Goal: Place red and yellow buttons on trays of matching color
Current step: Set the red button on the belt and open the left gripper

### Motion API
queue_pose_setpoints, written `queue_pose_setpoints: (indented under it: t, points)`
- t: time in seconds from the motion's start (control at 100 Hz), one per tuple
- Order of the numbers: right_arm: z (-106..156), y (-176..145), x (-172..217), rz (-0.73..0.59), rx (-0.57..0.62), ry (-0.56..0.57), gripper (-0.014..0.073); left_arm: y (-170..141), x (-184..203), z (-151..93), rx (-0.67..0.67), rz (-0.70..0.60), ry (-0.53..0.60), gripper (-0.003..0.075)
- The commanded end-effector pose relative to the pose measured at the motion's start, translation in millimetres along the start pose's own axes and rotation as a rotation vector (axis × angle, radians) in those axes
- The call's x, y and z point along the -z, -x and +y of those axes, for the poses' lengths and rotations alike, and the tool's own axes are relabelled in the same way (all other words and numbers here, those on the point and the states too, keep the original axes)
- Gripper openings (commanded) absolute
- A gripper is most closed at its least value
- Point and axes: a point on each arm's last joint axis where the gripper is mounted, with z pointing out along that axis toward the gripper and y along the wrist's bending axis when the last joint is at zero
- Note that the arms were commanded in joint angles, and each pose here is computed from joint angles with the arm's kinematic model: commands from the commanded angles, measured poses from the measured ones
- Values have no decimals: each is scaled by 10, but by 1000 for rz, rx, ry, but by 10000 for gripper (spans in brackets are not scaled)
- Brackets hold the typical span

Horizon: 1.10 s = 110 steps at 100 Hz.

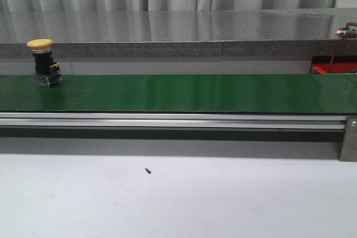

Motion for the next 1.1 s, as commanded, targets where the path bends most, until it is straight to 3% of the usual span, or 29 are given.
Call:
queue_pose_setpoints:
  t: [0.0,0.1,0.17,0.24,0.36,0.43,0.98,1.09]
  points:
    - [0,144,34,-93,1,-7,-123,126,119,-38,-3,-95,0,118]
    - [0,144,34,-93,1,-7,-123,107,57,-28,-2,-69,-1,127]
    - [0,144,34,-93,1,-7,-123,106,48,-26,-4,-67,-1,178]
    - [0,144,34,-93,1,-7,-123,110,52,-24,-9,-68,2,283]
    - [0,144,34,-93,1,-7,-123,106,51,-25,-10,-63,1,531]
    - [0,144,34,-93,1,-7,-123,104,68,-29,-12,-62,0,610]
    - [0,144,34,-93,1,-7,-123,130,813,-200,-82,-240,-32,616]
    - [0,144,34,-93,1,-7,-123,101,996,-299,-146,-274,-67,531]
